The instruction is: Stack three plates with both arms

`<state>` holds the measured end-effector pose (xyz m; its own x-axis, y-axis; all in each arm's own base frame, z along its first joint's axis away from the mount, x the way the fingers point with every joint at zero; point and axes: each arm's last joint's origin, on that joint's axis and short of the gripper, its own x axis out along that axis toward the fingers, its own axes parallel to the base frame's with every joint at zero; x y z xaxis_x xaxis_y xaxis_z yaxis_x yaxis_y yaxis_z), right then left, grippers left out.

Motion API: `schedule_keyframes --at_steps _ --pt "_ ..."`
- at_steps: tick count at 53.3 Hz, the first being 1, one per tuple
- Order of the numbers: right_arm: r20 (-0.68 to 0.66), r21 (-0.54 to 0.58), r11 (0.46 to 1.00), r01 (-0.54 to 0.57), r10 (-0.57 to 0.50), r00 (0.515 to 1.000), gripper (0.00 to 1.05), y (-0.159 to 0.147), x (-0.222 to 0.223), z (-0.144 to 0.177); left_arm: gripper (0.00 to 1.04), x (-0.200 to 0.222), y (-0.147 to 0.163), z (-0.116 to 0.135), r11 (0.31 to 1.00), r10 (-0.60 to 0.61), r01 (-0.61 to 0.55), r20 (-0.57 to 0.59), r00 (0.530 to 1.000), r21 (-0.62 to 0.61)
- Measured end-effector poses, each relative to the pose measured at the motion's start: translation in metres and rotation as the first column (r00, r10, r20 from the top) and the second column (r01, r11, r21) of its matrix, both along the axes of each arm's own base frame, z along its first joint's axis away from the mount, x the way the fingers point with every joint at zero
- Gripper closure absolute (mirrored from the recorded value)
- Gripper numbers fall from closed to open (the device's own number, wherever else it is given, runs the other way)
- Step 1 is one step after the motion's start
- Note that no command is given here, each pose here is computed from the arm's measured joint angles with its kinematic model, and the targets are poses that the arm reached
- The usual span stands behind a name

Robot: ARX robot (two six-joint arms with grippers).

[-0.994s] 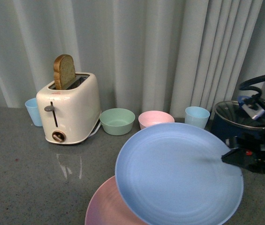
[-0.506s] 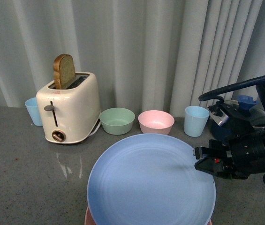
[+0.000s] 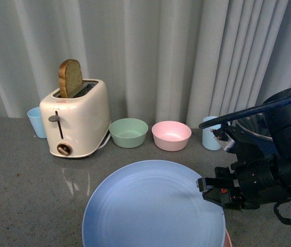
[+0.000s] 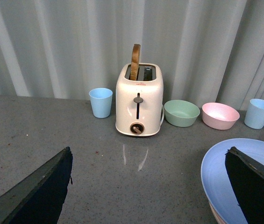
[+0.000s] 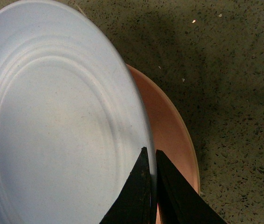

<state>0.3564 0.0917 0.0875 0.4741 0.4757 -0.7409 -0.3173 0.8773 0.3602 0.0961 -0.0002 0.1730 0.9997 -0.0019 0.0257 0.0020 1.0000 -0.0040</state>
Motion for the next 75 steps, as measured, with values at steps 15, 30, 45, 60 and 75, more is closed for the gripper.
schedule_keyframes --at_steps 15,30,45,60,75 --pt "-0.009 0.013 1.000 -0.007 0.007 1.000 1.02 0.004 -0.006 -0.003 0.07 0.000 0.000 0.000 1.000 0.000 0.000 0.000 1.000 0.000" --pt "-0.041 -0.012 0.999 0.034 -0.035 0.999 0.99 -0.024 -0.021 -0.007 0.07 0.000 0.000 0.000 1.000 0.000 0.000 0.000 1.000 0.000" --pt "0.003 -0.008 0.999 0.047 -0.047 0.999 0.56 -0.044 -0.019 0.001 0.07 0.000 0.000 0.000 1.000 0.000 0.000 0.000 1.000 0.000" --pt "0.091 0.041 0.999 0.025 -0.028 0.995 0.05 -0.052 -0.040 0.038 0.07 0.000 0.000 0.000 1.000 0.000 0.000 0.000 1.000 0.000" --pt "0.364 0.029 0.929 0.369 -0.353 0.862 0.07 -0.103 -0.104 0.085 0.07 0.000 0.000 0.000 1.000 0.000 0.000 0.000 1.000 0.000"
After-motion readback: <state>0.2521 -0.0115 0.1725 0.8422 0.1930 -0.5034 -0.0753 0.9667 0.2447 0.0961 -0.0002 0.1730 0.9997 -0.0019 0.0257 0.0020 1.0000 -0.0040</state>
